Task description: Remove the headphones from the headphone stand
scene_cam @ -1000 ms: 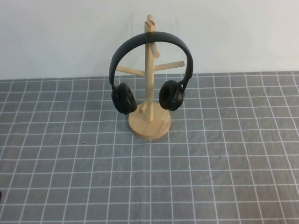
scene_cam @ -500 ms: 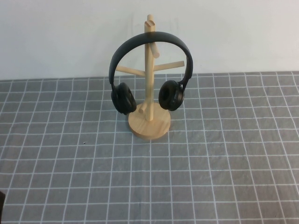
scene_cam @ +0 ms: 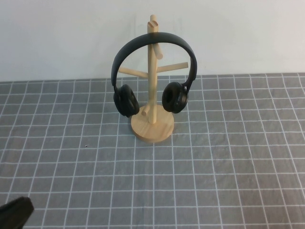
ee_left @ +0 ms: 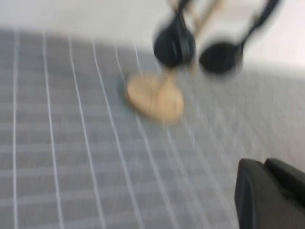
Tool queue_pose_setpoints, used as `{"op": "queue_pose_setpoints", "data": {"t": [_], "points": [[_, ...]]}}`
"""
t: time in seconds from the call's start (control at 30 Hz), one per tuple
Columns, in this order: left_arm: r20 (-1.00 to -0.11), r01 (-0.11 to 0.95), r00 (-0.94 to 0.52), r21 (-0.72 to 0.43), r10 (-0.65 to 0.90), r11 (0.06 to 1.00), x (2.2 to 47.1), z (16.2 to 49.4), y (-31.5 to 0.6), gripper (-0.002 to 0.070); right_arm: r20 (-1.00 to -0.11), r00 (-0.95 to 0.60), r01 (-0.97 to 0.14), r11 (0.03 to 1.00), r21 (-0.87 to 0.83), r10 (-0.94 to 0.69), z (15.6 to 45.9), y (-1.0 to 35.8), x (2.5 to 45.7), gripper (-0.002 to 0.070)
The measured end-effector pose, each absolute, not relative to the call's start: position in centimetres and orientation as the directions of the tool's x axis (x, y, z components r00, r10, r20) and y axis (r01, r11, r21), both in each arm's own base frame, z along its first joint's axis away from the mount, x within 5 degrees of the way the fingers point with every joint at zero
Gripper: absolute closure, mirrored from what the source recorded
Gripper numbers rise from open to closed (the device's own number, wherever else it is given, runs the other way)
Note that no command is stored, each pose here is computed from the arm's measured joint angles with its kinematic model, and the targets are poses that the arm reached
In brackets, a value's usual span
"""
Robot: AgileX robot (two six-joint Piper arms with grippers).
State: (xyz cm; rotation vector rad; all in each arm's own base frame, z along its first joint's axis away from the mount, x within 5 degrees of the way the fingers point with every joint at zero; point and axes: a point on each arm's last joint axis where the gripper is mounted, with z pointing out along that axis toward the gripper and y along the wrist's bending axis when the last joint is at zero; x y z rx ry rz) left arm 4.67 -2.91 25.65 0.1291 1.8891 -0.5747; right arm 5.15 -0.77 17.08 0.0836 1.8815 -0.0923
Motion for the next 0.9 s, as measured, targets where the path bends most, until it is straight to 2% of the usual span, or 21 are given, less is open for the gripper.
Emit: {"op": "queue_pose_setpoints", "data": {"t": [0.13, 0.43, 0.7, 0.9], "points": [[-0.859, 0.404, -0.512, -0.231, 0.010, 0.885, 6.1, 27.9, -3.9, 0.0679, -0.952, -0.307, 0.104, 0.994, -0.022, 0.011, 17.1, -0.8, 5.2, 0.0685], [-0.778, 0.519, -0.538, -0.001, 0.325, 0.855, 13.8, 32.1, -6.9, 0.0679, -0.952, -0.307, 0.104, 0.994, -0.022, 0.011, 17.1, -0.8, 5.2, 0.0685], [-0.720, 0.641, -0.446, 0.158, 0.532, 0.751, 24.3, 34.6, -11.2, 0.0679, -0.952, -0.307, 0.104, 0.994, -0.022, 0.011, 17.1, -0.8, 5.2, 0.0685], [-0.736, 0.701, -0.286, 0.276, 0.614, 0.658, 28.4, 35.7, -13.2, 0.0679, -0.952, -0.307, 0.104, 0.994, -0.022, 0.011, 17.1, -0.8, 5.2, 0.0685]]}}
